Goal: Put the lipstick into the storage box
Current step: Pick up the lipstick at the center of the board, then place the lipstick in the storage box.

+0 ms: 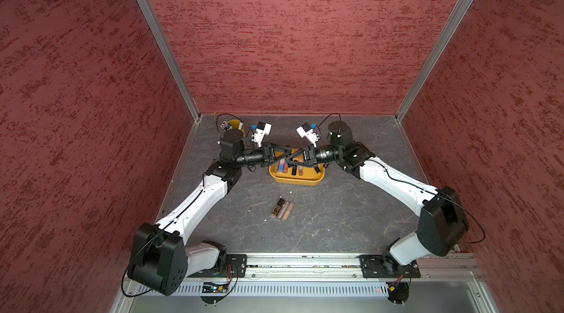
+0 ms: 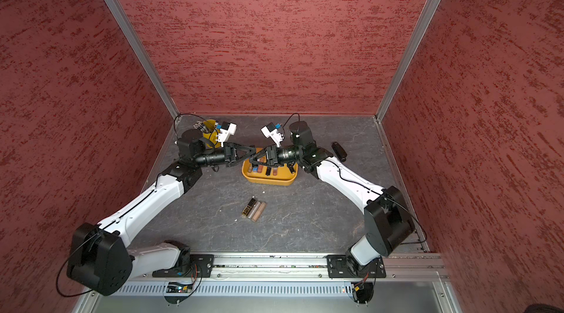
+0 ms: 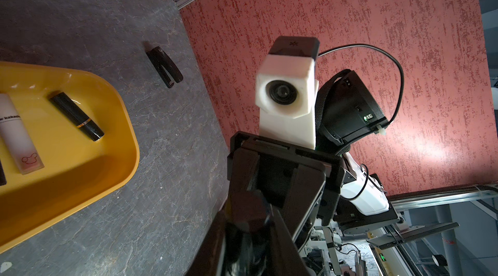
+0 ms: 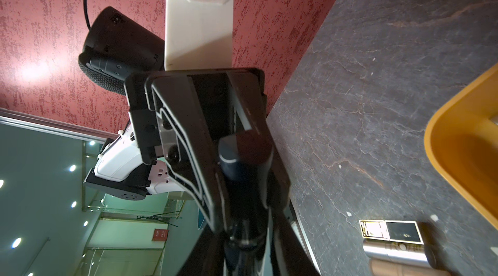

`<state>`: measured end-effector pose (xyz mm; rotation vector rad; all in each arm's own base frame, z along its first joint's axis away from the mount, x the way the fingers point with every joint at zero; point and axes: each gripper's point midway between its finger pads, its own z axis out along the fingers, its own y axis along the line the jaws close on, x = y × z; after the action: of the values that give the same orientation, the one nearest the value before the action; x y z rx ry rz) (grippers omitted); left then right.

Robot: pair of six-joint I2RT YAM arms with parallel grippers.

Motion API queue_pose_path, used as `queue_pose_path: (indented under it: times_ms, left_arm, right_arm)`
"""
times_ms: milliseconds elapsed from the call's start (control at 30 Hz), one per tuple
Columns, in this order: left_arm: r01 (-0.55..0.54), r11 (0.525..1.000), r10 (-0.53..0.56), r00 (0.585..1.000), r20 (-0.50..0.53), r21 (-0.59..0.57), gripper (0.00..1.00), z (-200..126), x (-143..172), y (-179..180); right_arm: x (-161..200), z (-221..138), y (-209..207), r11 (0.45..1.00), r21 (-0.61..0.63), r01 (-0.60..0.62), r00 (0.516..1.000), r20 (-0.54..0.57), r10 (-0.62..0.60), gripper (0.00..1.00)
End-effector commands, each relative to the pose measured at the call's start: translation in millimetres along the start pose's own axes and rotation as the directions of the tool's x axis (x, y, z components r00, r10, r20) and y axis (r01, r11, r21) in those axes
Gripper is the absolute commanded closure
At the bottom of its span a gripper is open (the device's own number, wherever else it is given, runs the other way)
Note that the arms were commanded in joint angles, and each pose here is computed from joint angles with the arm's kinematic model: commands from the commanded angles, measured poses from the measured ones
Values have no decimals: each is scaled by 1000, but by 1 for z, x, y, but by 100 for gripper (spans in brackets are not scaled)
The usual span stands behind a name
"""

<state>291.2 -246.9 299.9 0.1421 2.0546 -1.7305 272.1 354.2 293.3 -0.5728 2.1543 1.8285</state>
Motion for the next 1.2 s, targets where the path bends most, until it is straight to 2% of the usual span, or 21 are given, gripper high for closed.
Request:
queue_pose_path:
  times_ms: [0, 300, 400, 467, 500, 533, 767, 867, 933, 1000, 1067, 1167]
  left_arm:
    - [-35, 999, 36, 999, -13, 31, 76, 1, 5, -12]
    - [-36, 999, 36, 999, -11, 25, 69, 1, 5, -10]
    - [-36, 999, 36, 999, -11, 23, 60, 1, 5, -9]
    - [-37, 999, 37, 999, -8, 17, 42, 0, 4, -9]
    - [-40, 999, 40, 999, -6, 15, 29, -1, 3, -9]
    - [-42, 999, 42, 999, -1, 10, 0, -3, 2, -9]
    - [-64, 998, 66, 996, 61, -25, 0, -27, -6, -15]
    - [-81, 995, 86, 994, 75, -63, 0, -37, -4, -18]
    - [-77, 989, 87, 993, 80, -129, 0, -43, -1, -11]
    - [-84, 979, 98, 993, 71, -184, 0, -47, 4, -4]
    - [-83, 968, 103, 992, 74, -236, 0, -52, 10, 6]
    - [-54, 943, 101, 986, 129, -329, 0, -64, 16, 28]
  right_arm:
    - [-14, 3, 9, 999, -21, 37, 999, 32, -36, 75]
    - [-14, 4, 7, 999, -21, 29, 999, 37, -28, 89]
    - [-14, 4, 6, 1000, -16, 27, 999, 42, -27, 90]
    - [-15, 4, 5, 1000, -11, 28, 999, 45, -27, 91]
    - [-15, 4, 4, 1000, -7, 26, 999, 47, -26, 91]
    - [-14, 3, 3, 1000, -2, 24, 999, 46, -24, 91]
    - [-9, -3, -7, 996, 87, 37, 998, 39, -41, 91]
    - [-7, -12, -19, 981, 191, 44, 998, 41, -53, 91]
    - [-10, -19, -32, 954, 295, 44, 997, 50, -62, 91]
    - [-12, -31, -50, 905, 424, 26, 996, 61, -57, 90]
    - [-12, -45, -72, 828, 561, 9, 996, 65, -55, 89]
    - [-15, -71, -104, 672, 741, -2, 996, 59, -62, 89]
